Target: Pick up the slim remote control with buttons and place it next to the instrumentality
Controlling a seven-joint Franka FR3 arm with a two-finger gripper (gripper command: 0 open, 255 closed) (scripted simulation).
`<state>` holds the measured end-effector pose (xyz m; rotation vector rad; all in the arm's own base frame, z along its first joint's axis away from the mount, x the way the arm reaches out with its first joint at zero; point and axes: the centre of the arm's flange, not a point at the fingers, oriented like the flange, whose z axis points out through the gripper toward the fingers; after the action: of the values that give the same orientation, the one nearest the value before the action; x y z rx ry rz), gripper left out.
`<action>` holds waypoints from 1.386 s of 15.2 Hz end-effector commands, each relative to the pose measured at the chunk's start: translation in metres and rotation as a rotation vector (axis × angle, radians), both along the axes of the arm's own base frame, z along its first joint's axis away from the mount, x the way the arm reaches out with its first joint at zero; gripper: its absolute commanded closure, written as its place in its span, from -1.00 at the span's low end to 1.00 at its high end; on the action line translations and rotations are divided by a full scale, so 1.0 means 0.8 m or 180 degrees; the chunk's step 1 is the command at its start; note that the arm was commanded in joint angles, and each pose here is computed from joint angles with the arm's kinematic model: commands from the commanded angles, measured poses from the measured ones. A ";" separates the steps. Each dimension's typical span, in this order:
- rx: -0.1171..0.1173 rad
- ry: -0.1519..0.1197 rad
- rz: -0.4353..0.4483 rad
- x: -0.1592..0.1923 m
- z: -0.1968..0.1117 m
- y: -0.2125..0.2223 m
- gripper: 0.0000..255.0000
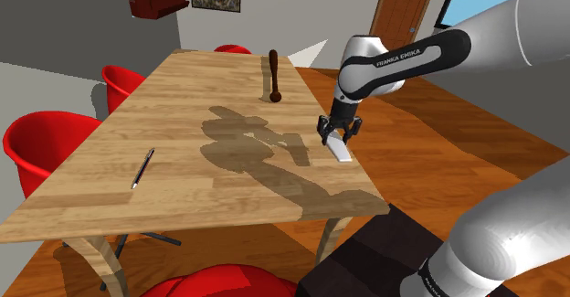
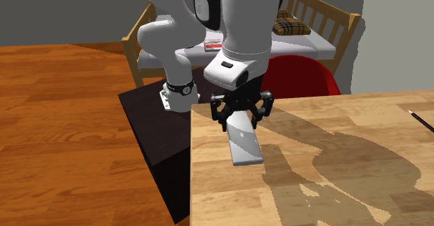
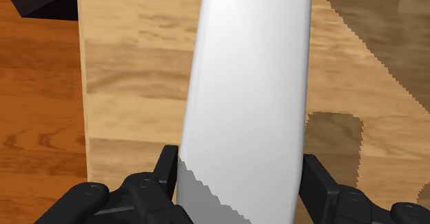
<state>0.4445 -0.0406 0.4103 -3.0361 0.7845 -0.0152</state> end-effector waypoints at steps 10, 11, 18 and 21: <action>0.0000 0.0001 -0.0001 0.071 0.004 0.158 1.00; 0.0000 0.0001 -0.0001 0.078 0.004 0.173 1.00; 0.0000 0.0001 -0.0001 0.124 0.005 0.279 1.00; 0.0000 0.0001 -0.0001 0.144 0.005 0.324 1.00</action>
<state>0.5546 0.2049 0.4135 -3.0367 0.7829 -0.0146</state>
